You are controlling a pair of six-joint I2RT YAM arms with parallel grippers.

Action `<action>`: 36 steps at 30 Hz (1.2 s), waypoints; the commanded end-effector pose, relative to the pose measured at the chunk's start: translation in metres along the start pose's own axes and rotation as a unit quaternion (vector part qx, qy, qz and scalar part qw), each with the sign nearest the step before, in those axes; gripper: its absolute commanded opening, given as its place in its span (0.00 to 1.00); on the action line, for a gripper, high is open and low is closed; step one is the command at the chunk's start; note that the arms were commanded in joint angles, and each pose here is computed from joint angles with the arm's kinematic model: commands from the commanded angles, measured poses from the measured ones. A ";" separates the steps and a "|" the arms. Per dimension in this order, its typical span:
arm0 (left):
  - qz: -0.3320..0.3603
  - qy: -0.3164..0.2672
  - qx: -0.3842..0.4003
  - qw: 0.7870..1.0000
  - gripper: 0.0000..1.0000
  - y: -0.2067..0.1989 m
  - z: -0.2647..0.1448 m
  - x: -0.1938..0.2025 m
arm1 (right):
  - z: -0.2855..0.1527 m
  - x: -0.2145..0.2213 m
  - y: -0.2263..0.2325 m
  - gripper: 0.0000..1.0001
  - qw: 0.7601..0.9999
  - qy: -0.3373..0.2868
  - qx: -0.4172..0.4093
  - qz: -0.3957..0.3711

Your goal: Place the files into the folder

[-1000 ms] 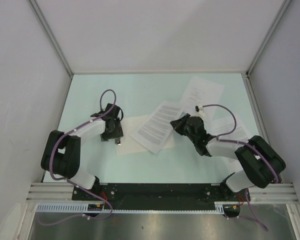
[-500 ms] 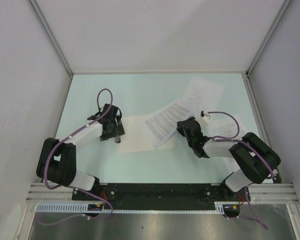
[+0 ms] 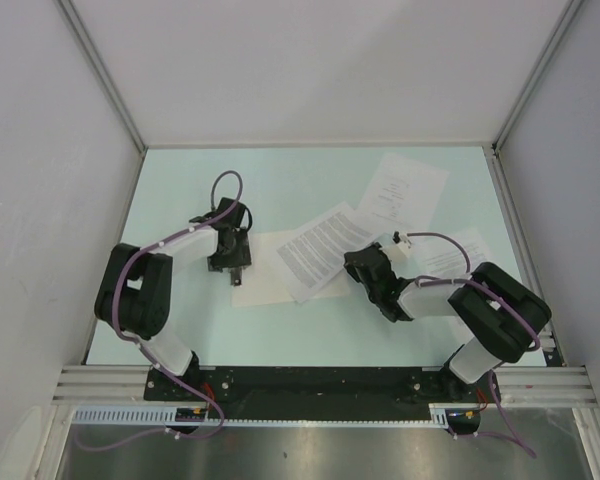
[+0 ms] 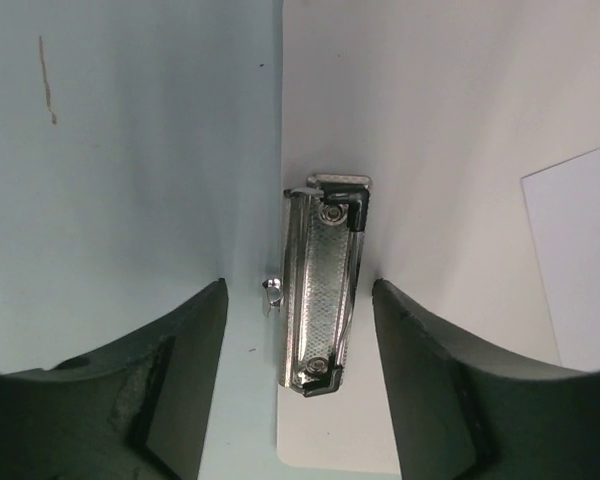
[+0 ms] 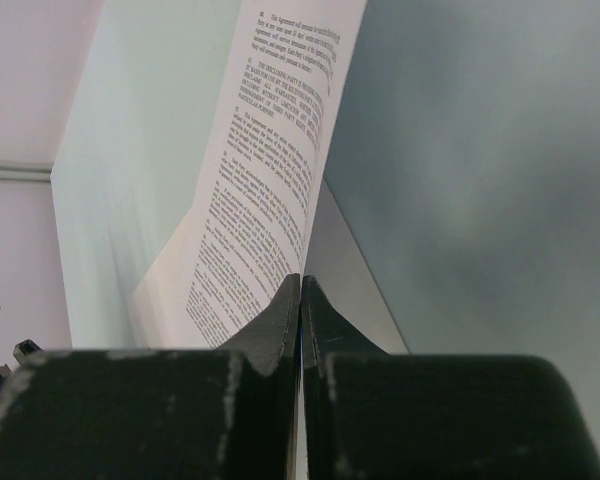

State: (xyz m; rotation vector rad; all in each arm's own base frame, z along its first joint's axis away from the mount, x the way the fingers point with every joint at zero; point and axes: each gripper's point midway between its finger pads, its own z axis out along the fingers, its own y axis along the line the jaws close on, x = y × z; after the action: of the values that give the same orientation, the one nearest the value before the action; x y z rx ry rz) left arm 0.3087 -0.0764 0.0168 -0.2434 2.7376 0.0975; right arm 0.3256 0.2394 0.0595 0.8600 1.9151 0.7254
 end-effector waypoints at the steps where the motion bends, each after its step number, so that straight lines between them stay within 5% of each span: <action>1: 0.016 0.012 -0.005 1.000 0.60 0.000 0.007 0.002 | 0.005 -0.007 0.010 0.00 0.999 -0.026 -0.006 0.017; 12: -0.061 0.026 0.065 0.996 0.30 -0.019 -0.009 0.025 | 0.014 -0.006 0.018 0.00 0.999 -0.024 -0.015 0.023; 24: -0.165 0.022 0.072 0.983 0.22 -0.021 -0.019 0.061 | 0.013 0.020 0.026 0.02 0.999 0.022 -0.018 0.030; 29: -0.176 0.027 0.085 0.980 0.00 -0.028 -0.016 0.067 | 0.008 0.040 0.030 0.00 0.998 0.037 -0.030 0.029; 36: -0.182 0.014 0.107 0.977 0.00 -0.029 -0.022 0.068 | 0.015 0.053 0.002 0.00 0.998 0.044 0.012 0.041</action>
State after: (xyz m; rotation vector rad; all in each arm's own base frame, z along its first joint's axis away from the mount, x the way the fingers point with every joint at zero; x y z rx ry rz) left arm 0.2638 -0.1105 0.0178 -0.6348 2.6205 -0.2303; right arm 0.3143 0.2853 0.0317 0.8564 2.0156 0.8043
